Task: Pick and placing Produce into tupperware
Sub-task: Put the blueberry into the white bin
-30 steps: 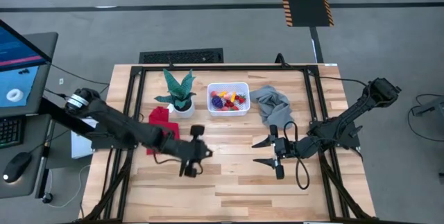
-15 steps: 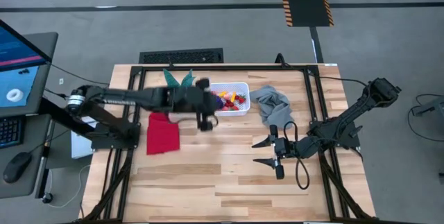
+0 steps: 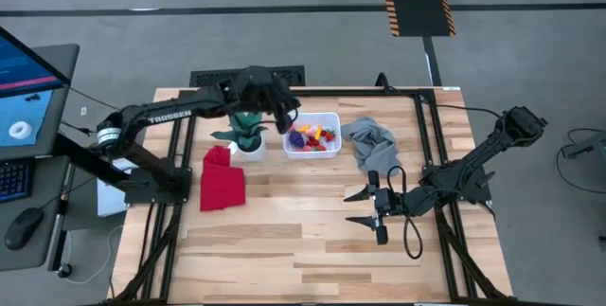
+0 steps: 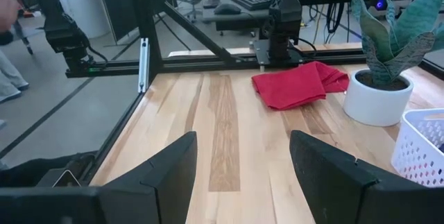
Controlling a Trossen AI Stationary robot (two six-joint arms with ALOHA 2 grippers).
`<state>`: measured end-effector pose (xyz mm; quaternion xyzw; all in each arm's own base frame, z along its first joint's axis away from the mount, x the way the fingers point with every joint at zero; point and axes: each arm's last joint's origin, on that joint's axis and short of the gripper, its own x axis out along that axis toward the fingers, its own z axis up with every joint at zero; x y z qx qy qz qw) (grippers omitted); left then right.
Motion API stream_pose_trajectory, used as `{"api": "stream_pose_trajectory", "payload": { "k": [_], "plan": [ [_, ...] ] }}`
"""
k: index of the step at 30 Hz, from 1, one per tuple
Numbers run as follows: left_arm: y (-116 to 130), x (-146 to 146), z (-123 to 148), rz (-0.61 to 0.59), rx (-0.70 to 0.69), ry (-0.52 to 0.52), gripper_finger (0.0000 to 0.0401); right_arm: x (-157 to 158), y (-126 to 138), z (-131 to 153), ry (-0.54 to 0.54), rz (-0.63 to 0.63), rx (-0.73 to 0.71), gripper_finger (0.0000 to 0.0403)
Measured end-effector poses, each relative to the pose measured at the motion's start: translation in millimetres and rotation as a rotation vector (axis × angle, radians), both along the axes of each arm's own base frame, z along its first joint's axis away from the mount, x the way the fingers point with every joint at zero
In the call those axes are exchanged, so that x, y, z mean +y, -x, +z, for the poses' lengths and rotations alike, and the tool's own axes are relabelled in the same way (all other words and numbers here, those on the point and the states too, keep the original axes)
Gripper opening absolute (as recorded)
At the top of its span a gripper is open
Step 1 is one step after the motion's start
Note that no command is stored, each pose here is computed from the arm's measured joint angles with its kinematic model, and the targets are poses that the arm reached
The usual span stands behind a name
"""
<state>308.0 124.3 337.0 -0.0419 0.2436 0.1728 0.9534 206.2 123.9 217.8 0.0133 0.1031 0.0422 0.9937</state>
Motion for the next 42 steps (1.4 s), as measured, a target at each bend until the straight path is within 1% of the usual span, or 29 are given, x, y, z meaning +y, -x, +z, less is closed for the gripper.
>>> {"api": "stream_pose_trajectory", "payload": {
  "k": [1,3,5,7,13,15,19,22,25,28,33,36,38,42],
  "plan": [
    [-1.1,3.9,-3.9,0.01,0.007,0.019,0.0047,0.0,0.0,0.1,0.0,0.0,-0.001,0.0255],
    [-10.3,9.1,-9.0,-0.01,-0.025,0.041,0.0047,-0.9,-0.5,0.0,0.0,-0.004,0.0,0.0255],
    [-15.9,13.0,-23.6,-0.038,0.02,0.088,0.0047,-1.1,-0.6,0.2,-0.002,-0.006,-0.002,0.0255],
    [-24.6,15.8,-35.6,-0.061,0.038,0.1,0.0047,-1.3,-0.5,-0.6,-0.003,-0.007,0.005,0.0255],
    [-40.8,22.3,-71.5,-0.067,0.138,0.146,0.0047,-1.3,-0.5,-0.6,-0.005,-0.007,0.004,0.0255],
    [-46.7,24.1,-82.0,-0.079,0.15,0.164,0.0047,-1.3,-0.5,-0.7,-0.005,-0.007,0.005,0.0255],
    [-53.9,25.0,-103.2,-0.112,0.192,0.242,0.0047,-1.3,-0.5,-0.7,-0.005,-0.007,0.005,0.0255],
    [-60.1,25.8,-107.7,-0.14,0.22,0.303,0.0047,-1.3,-0.5,-0.6,-0.005,-0.007,0.005,0.0255],
    [-71.5,29.1,-105.0,-0.132,0.267,0.339,0.0047,-1.3,-0.6,-0.4,-0.006,-0.007,0.004,0.0255],
    [-83.5,32.2,-106.0,-0.121,0.358,0.356,0.0047,-1.3,-0.6,-0.2,-0.007,-0.007,0.002,0.0255],
    [-99.7,37.8,-104.9,-0.092,0.448,0.382,0.0047,-1.2,-0.5,-0.4,-0.015,-0.009,0.004,0.0255],
    [-104.7,37.8,-109.5,-0.124,0.502,0.417,0.0047,-0.7,-0.3,-0.5,-0.015,-0.007,0.005,0.0255],
    [-108.2,36.4,-112.3,-0.14,0.51,0.405,0.0047,-0.3,-0.1,-0.5,-0.016,-0.003,0.006,0.0255],
    [-111.4,35.7,-118.6,-0.136,0.523,0.388,0.0047,0.8,0.6,-0.6,-0.016,0.003,0.006,0.0255]
  ]
}}
